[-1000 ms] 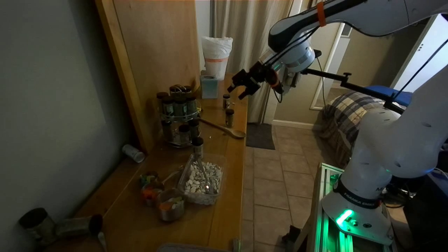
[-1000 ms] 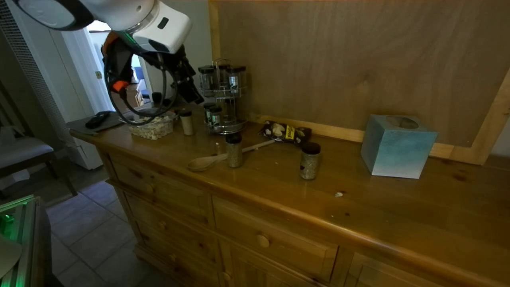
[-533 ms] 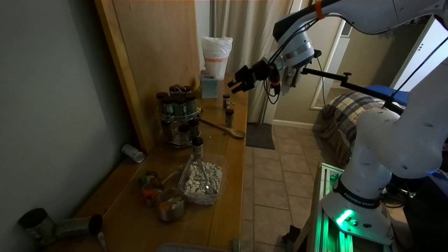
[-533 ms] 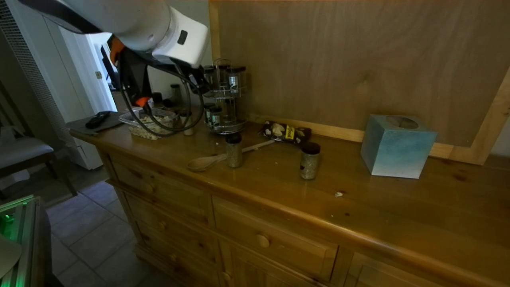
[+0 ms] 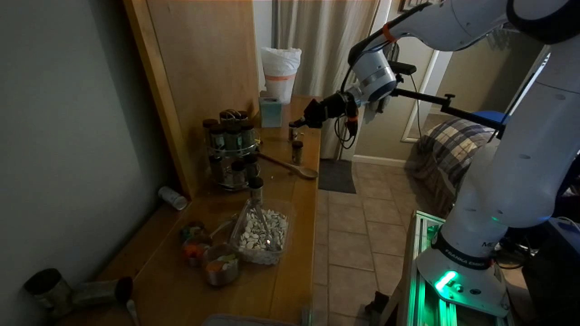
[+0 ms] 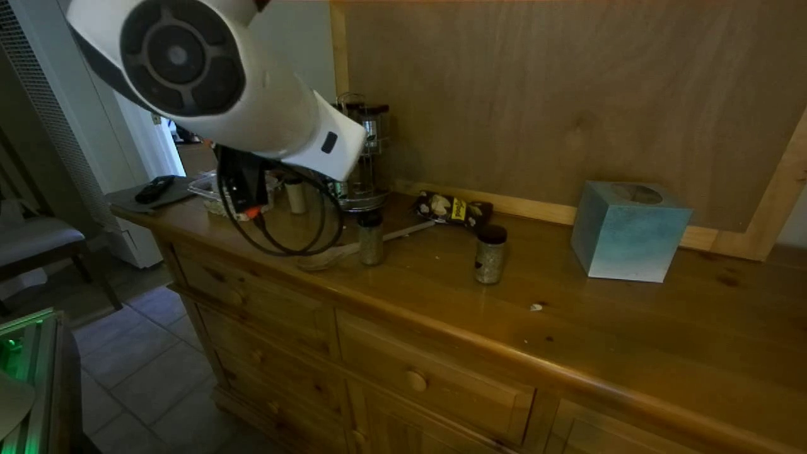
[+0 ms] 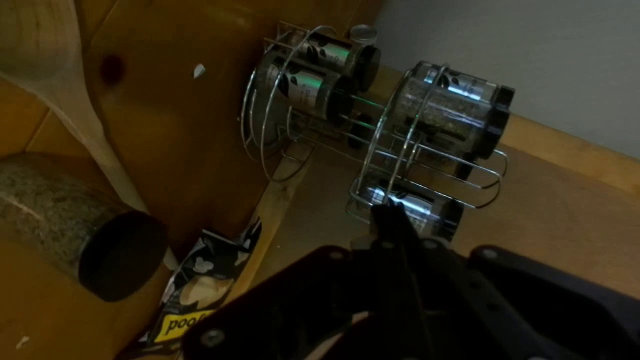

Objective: Turn the seasoning rack to the left

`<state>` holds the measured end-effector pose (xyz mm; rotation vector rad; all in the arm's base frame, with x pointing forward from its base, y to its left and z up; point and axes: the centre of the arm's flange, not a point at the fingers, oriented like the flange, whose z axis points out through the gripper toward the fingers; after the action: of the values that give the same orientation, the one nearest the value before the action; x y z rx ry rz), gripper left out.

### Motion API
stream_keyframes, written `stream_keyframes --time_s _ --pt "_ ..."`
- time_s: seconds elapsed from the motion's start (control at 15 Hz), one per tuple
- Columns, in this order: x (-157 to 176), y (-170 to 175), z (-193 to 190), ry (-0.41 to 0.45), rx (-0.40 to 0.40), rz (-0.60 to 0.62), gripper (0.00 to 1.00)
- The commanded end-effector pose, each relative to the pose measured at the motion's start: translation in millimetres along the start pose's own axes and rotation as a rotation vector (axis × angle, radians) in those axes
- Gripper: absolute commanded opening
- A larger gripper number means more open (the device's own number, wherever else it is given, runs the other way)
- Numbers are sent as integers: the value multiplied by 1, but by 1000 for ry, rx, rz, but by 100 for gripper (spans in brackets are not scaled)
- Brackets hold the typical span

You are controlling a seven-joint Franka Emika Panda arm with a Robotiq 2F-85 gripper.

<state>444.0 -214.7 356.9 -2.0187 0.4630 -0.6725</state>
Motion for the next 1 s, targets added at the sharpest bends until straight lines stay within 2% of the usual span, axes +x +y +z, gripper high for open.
stream_keyframes --time_s 0.0,0.27,0.33,0.8,0.93 --pt "29 29 30 -47 18 43 0" --pt "46 39 53 -100 34 21 0" --pt "21 32 43 -92 8 31 1" --pt "35 36 52 -105 8 18 1" --pt "46 39 55 -109 48 2 0"
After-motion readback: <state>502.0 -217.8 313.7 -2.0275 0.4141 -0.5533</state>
